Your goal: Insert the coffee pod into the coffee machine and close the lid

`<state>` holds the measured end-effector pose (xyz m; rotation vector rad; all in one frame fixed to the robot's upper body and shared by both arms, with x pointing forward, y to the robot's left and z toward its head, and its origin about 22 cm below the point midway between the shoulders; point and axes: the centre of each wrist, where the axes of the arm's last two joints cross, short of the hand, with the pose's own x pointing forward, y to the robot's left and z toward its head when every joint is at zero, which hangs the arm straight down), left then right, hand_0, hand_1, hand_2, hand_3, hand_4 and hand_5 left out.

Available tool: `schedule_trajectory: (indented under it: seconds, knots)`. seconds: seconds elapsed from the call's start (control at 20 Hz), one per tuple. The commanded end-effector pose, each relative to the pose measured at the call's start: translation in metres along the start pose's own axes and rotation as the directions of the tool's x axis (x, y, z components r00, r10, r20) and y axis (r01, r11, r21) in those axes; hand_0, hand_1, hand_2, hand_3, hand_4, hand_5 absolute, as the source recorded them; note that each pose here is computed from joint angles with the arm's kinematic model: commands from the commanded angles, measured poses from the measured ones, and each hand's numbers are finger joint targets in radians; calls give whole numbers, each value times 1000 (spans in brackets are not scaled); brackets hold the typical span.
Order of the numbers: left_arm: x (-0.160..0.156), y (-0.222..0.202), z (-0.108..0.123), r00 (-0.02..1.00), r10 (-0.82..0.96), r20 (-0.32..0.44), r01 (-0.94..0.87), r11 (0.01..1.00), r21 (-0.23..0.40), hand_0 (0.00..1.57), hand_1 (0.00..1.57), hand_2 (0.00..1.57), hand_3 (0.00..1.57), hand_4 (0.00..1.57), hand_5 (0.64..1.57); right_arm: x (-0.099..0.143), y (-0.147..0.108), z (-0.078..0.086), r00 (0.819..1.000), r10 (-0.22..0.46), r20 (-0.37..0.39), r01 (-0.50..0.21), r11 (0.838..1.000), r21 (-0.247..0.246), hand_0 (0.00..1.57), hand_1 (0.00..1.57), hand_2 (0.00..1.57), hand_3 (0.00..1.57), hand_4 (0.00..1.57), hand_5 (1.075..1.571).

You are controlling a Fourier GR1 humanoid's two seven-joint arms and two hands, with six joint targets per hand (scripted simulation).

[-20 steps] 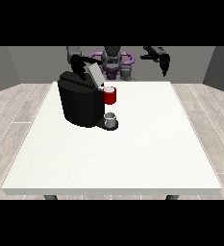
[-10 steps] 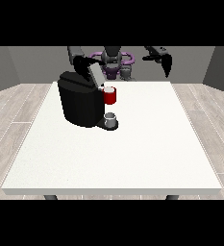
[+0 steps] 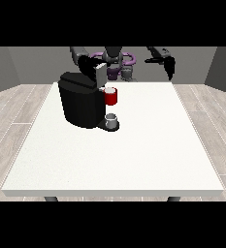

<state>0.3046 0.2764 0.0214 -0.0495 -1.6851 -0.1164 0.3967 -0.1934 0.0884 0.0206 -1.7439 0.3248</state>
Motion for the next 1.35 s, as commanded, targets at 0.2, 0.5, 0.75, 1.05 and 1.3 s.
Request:
schedule_trajectory:
  seconds: [0.2,0.5,0.75,1.05,1.3]
  knots:
    - [0,-5,-4,1000,3,-17,-3,1000,2,0,0,0,0,156,1571,13,39,-13,996,75,45,-78,994,70,0,0,0,0,173,1571]
    - [-5,9,-8,1000,19,25,-19,1000,12,0,0,0,0,0,1571,43,48,-29,991,117,71,-123,988,94,0,0,0,0,142,1571]
    - [6,-5,-4,998,-3,59,5,999,-33,0,0,0,0,182,1571,15,51,-17,991,72,113,-82,993,85,0,0,0,0,30,1571]
    - [-23,-7,12,999,30,18,-31,999,44,0,0,0,0,245,1571,-24,76,28,988,-104,110,79,975,207,0,0,0,0,275,1571]
    - [-28,8,25,999,33,-42,-29,996,89,0,0,0,0,192,1571,-68,73,77,981,-193,-11,193,975,106,0,0,0,0,157,1571]
